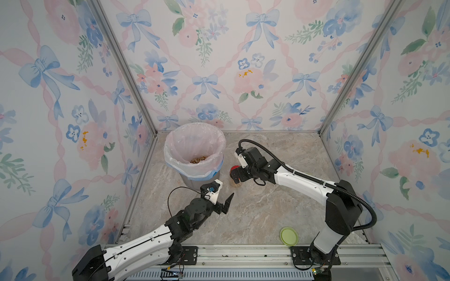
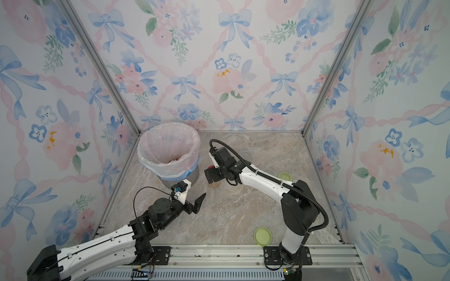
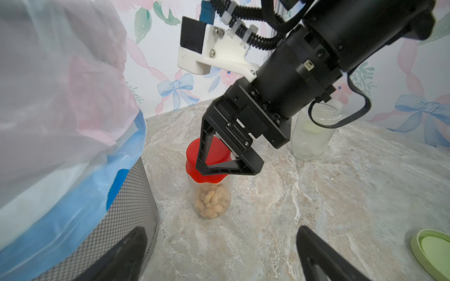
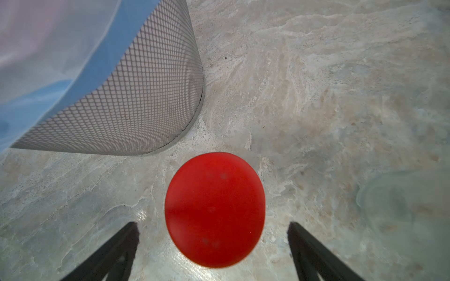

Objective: Empty moldy peanuts from jars
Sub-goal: Pick up the jar from the center of the board.

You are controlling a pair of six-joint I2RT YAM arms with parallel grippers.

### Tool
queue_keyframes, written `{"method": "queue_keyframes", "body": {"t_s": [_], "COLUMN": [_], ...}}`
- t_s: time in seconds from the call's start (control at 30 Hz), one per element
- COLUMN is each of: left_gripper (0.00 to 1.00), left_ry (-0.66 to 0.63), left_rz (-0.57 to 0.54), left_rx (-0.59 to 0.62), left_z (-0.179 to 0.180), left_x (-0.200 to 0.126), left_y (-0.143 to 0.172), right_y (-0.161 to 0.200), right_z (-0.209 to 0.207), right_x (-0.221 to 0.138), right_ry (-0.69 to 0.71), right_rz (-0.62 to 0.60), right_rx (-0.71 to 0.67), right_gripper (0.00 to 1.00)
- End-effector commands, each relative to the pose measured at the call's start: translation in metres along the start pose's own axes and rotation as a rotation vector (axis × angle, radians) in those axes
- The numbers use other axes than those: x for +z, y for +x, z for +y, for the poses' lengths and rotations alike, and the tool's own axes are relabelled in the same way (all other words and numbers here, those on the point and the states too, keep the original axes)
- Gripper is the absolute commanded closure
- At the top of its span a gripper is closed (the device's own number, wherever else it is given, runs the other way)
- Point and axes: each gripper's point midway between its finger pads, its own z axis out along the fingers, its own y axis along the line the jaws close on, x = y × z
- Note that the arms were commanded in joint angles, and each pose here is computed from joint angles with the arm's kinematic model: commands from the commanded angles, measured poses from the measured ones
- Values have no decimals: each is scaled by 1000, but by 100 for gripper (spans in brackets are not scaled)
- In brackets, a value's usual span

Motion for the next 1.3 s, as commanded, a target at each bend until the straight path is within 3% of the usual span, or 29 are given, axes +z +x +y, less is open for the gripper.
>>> {"method": "queue_keyframes", "body": {"t_s": [0.0,0.23,0.43,0.57,0.7,0.77,0.87,1.07,1.27], "left_gripper": [2,2,2,2,2,2,2,2,2], "left_ry": [-9,-15,-12,-16,-14,-5,18,163,217], "left_rz": [-11,-8,3,14,15,14,1,-108,-141], "left_rx": [-39,-31,-22,-15,13,31,63,162,250], "left_z": [2,3,2,3,1,-1,-7,-36,-57], "left_x": [1,4,6,8,12,14,18,21,45], "left_y": [1,5,11,14,15,15,10,-15,-35], "right_y": [-2,4,2,4,7,8,5,-11,-16], "right_z": [6,0,-7,-9,-12,-14,-16,-24,-19], "right_x": [9,36,49,50,48,46,32,-30,-89], "right_ry": [-6,31,73,89,98,97,64,-24,-211], "right_rz": [4,16,0,4,13,22,12,-11,-31], "right_rx": [-11,-5,9,12,15,28,77,207,345], "right_gripper": [2,1,8,23,44,48,52,53,51]}}
